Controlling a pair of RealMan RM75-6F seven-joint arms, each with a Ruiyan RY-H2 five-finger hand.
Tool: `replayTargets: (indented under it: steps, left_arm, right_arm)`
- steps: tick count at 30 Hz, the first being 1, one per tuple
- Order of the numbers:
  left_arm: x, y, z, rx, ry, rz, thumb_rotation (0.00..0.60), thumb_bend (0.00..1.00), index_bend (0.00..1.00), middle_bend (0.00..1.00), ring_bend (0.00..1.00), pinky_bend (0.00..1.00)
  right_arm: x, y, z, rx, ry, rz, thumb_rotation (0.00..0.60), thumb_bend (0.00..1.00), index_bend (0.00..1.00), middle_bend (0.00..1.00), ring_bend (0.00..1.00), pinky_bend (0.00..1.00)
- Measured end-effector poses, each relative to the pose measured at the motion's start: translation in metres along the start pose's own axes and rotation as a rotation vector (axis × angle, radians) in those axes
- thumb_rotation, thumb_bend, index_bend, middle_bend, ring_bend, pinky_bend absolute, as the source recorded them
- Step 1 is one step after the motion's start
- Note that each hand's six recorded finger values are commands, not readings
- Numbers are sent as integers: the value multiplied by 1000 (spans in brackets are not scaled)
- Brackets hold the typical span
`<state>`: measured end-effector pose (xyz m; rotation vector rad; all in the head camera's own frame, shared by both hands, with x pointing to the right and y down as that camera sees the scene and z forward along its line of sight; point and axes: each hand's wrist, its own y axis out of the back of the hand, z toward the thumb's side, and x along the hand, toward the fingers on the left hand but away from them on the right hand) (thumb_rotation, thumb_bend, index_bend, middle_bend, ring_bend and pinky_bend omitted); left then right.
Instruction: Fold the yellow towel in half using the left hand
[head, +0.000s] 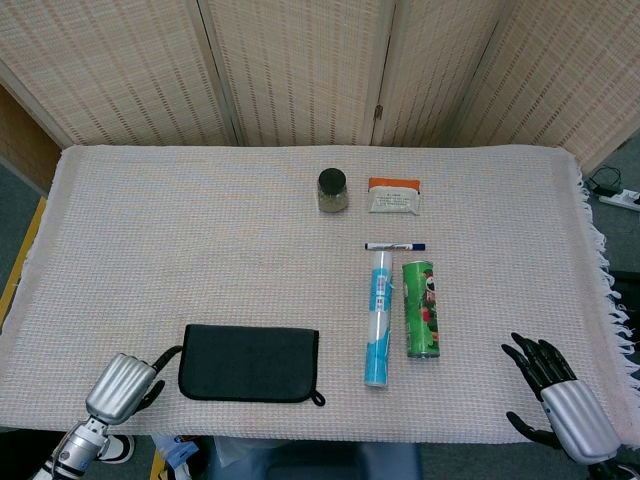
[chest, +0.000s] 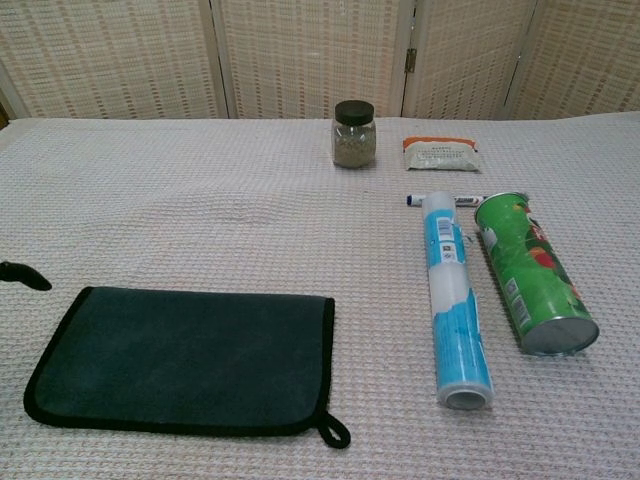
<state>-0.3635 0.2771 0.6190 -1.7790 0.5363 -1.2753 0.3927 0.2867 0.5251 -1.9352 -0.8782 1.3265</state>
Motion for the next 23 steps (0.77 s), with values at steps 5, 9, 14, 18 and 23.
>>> replayTargets:
  steps: [5,9,14,18,23]
  left_arm:
    - [3,23,-23,-79,68,97,600,459,235,458,440,413]
    - [1,33,-42,-181,109,155,600,398,190,203,135,75]
    - [-13,31,-76,-261,208,160,600,333,119,101,29,0]
    - [-19,28,-84,-235,240,118,600,320,92,71,5,0]
    - [-22,31,-80,-223,221,132,600,319,89,65,3,0]
  right_arm:
    - [-3,1,-2,18,-15,-21,600,310,0,0,0,0]
    - [-8,3,-6,65,-45,-59,600,310,0,0,0,0]
    - [-16,5,-17,133,-118,-104,600,310,0,0,0,0]
    - [-24,4,-19,149,-145,-112,600,310,0,0,0,0]
    - [-27,1,-16,142,-129,-107,600,310,0,0,0,0]
